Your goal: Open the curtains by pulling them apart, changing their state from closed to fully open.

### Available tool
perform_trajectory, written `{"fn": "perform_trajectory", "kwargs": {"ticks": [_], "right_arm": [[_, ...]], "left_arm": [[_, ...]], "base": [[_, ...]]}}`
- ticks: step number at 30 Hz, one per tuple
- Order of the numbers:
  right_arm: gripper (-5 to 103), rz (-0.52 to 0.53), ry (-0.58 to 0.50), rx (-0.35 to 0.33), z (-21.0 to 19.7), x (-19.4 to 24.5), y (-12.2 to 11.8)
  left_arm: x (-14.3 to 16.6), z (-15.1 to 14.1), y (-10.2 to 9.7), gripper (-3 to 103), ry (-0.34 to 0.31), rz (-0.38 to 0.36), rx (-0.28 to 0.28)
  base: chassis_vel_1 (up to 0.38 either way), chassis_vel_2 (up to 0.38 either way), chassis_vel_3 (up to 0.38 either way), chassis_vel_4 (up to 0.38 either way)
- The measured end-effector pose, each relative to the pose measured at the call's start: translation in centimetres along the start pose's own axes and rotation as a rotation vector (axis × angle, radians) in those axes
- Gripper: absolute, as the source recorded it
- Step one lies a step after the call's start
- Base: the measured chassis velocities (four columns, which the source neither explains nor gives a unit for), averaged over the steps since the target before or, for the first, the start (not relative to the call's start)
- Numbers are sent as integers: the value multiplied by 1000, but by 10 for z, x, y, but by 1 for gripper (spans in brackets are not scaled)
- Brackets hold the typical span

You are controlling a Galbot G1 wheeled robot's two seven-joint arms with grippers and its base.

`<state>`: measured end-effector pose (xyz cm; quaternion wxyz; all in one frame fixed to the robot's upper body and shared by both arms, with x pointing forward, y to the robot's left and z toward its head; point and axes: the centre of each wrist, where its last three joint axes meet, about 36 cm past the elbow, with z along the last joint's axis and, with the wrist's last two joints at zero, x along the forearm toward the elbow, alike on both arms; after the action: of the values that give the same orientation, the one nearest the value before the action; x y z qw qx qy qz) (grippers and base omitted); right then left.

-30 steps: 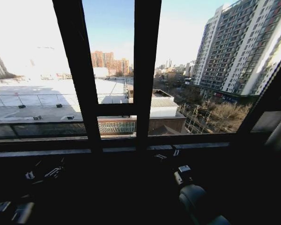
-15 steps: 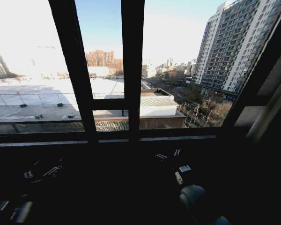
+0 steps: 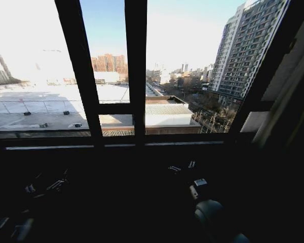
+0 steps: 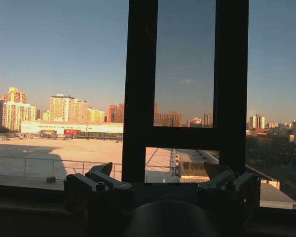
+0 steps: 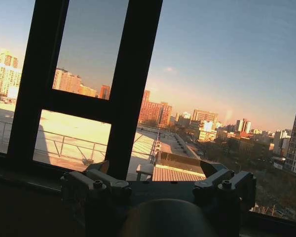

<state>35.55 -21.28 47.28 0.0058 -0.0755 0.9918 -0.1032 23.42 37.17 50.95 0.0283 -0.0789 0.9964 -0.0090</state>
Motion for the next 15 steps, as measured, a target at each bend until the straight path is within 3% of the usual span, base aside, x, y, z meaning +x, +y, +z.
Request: {"fn": "perform_trajectory", "kwargs": {"ticks": [15], "right_arm": [[100,0,5,4,2,-2,0]], "left_arm": [[0,4,-4,100,3,4,18]], "base": [[2,36,4,-33]]}}
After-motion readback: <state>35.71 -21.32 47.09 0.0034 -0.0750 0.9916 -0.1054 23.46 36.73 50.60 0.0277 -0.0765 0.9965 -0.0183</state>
